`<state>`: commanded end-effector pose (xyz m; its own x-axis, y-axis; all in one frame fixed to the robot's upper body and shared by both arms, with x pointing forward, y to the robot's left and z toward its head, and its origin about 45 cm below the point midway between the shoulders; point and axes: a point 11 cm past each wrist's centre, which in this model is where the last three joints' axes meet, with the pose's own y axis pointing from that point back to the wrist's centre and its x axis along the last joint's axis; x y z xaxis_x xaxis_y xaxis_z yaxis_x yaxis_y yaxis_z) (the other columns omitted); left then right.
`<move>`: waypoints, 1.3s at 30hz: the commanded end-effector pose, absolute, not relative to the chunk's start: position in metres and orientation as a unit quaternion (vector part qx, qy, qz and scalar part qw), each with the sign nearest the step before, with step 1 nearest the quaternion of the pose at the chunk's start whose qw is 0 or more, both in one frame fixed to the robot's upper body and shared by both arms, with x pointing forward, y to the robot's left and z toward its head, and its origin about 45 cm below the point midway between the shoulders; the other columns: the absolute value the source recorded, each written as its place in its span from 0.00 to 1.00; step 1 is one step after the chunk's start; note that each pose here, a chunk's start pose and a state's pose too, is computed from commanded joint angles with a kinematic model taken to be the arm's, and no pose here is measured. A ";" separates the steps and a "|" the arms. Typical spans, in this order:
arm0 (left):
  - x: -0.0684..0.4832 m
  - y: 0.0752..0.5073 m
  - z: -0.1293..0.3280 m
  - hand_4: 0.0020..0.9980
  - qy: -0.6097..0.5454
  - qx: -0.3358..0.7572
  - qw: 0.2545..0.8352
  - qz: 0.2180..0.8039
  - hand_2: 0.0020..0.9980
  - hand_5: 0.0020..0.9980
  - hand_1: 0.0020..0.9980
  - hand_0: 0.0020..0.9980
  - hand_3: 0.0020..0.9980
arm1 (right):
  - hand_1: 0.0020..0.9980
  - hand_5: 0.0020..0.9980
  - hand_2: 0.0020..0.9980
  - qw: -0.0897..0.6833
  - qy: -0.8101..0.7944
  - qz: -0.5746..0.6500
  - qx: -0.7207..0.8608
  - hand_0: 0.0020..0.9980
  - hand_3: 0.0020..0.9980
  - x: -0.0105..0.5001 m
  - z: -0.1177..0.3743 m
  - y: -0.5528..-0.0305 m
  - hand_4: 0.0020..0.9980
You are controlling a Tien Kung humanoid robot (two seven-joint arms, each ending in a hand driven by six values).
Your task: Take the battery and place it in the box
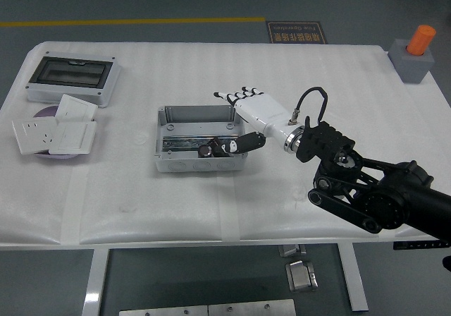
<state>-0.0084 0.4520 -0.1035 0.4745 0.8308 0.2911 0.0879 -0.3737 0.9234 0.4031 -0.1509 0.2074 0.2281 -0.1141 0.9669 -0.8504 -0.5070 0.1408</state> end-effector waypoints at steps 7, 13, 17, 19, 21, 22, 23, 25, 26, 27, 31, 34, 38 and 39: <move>-0.012 0.451 -0.104 0.56 0.320 0.724 0.460 0.402 0.51 0.54 0.64 0.63 0.62 | 0.92 0.59 0.91 0.336 -0.399 0.514 0.681 1.00 0.96 0.403 0.238 -0.184 1.00; -0.016 0.456 -0.102 0.57 0.318 0.729 0.457 0.398 0.51 0.53 0.64 0.63 0.62 | 0.91 0.59 0.89 0.342 -0.445 0.508 0.653 1.00 0.95 0.399 0.251 -0.226 1.00; -0.017 0.460 -0.100 0.57 0.314 0.733 0.455 0.397 0.51 0.53 0.64 0.62 0.62 | 0.90 0.60 0.89 0.339 -0.475 0.505 0.636 1.00 0.94 0.392 0.261 -0.248 1.00; -0.018 0.462 -0.100 0.57 0.313 0.734 0.454 0.396 0.51 0.53 0.64 0.62 0.62 | 0.90 0.60 0.89 0.336 -0.491 0.500 0.629 1.00 0.94 0.389 0.265 -0.259 1.00; -0.019 0.461 -0.100 0.57 0.314 0.735 0.453 0.395 0.51 0.52 0.64 0.63 0.62 | 0.89 0.60 0.82 0.333 -0.511 0.492 0.622 1.00 0.91 0.386 0.268 -0.271 1.00; -0.019 0.461 -0.100 0.57 0.314 0.735 0.453 0.395 0.51 0.52 0.64 0.63 0.62 | 0.89 0.60 0.82 0.331 -0.520 0.487 0.619 1.00 0.91 0.385 0.269 -0.276 1.00; -0.019 0.460 -0.100 0.57 0.315 0.734 0.453 0.396 0.51 0.52 0.64 0.63 0.62 | 0.89 0.60 0.82 0.328 -0.531 0.482 0.615 1.00 0.91 0.385 0.271 -0.283 1.00; -0.018 0.458 -0.101 0.57 0.315 0.733 0.454 0.397 0.51 0.52 0.64 0.63 0.62 | 0.89 0.60 0.82 0.323 -0.552 0.473 0.606 1.00 0.91 0.384 0.273 -0.295 1.00; -0.018 0.458 -0.101 0.57 0.316 0.732 0.455 0.397 0.51 0.52 0.64 0.63 0.62 | 0.89 0.59 0.80 0.321 -0.560 0.469 0.602 1.00 0.90 0.383 0.275 -0.300 0.99; -0.018 0.457 -0.102 0.57 0.316 0.732 0.455 0.397 0.51 0.52 0.64 0.63 0.62 | 0.89 0.59 0.80 0.320 -0.569 0.466 0.598 1.00 0.90 0.383 0.276 -0.305 0.99; -0.019 0.457 -0.102 0.57 0.318 0.733 0.453 0.396 0.51 0.52 0.64 0.63 0.62 | 0.89 0.59 0.80 0.313 -0.594 0.460 0.581 1.00 0.90 0.382 0.285 -0.321 0.99; -0.020 0.458 -0.101 0.57 0.319 0.734 0.451 0.396 0.51 0.52 0.64 0.62 0.62 | 0.87 0.60 0.78 0.294 -0.610 0.464 0.571 0.98 0.87 0.380 0.293 -0.326 0.97; -0.022 0.458 -0.101 0.57 0.321 0.735 0.448 0.395 0.51 0.52 0.64 0.62 0.62 | 0.86 0.60 0.78 0.253 -0.632 0.474 0.559 0.97 0.86 0.372 0.309 -0.328 0.96; -0.023 0.458 -0.101 0.57 0.322 0.735 0.447 0.394 0.51 0.52 0.64 0.62 0.62 | 0.86 0.60 0.78 0.249 -0.634 0.474 0.557 0.97 0.86 0.371 0.311 -0.328 0.96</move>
